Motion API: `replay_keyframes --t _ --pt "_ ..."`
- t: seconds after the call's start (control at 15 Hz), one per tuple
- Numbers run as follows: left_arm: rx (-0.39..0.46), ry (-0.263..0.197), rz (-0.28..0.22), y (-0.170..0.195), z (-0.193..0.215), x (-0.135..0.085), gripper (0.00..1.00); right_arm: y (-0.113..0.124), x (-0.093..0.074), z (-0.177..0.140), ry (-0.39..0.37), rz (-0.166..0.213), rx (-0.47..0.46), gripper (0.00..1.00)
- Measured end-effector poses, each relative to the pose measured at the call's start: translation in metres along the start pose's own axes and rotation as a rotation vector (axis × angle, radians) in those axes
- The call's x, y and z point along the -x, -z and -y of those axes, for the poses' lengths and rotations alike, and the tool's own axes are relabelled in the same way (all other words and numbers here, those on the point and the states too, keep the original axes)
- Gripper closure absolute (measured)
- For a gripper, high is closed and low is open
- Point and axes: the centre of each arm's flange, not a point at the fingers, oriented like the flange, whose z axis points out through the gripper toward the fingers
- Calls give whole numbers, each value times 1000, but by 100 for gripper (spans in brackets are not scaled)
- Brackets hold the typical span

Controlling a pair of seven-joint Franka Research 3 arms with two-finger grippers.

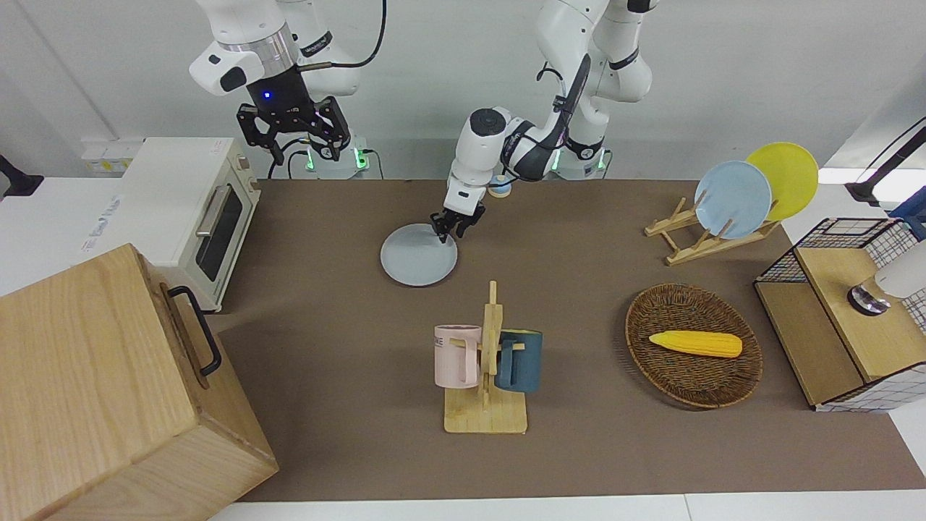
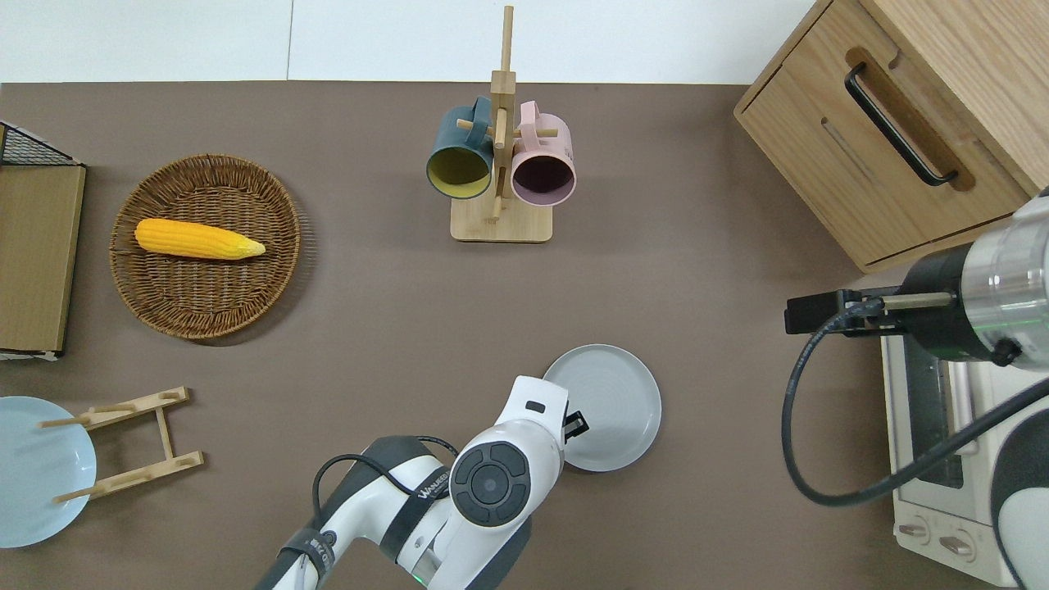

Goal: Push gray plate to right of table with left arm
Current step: 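Push the gray plate with the left gripper toward the toaster oven, then lift the left gripper away from the gray plate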

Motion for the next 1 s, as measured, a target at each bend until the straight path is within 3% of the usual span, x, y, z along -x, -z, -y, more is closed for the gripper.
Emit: replay_keyframes --t 0.27,0.6,1.0 --pt "-49 -68 -32 -3 3 0 2 0 0 0 0 0 0 0" --pt "-122 -128 -40 5 6 -20 1 0 0 0 0 0 0 0" --pt "-168 -156 -36 35 33 -81 1 0 0 0 0 0 0 0"
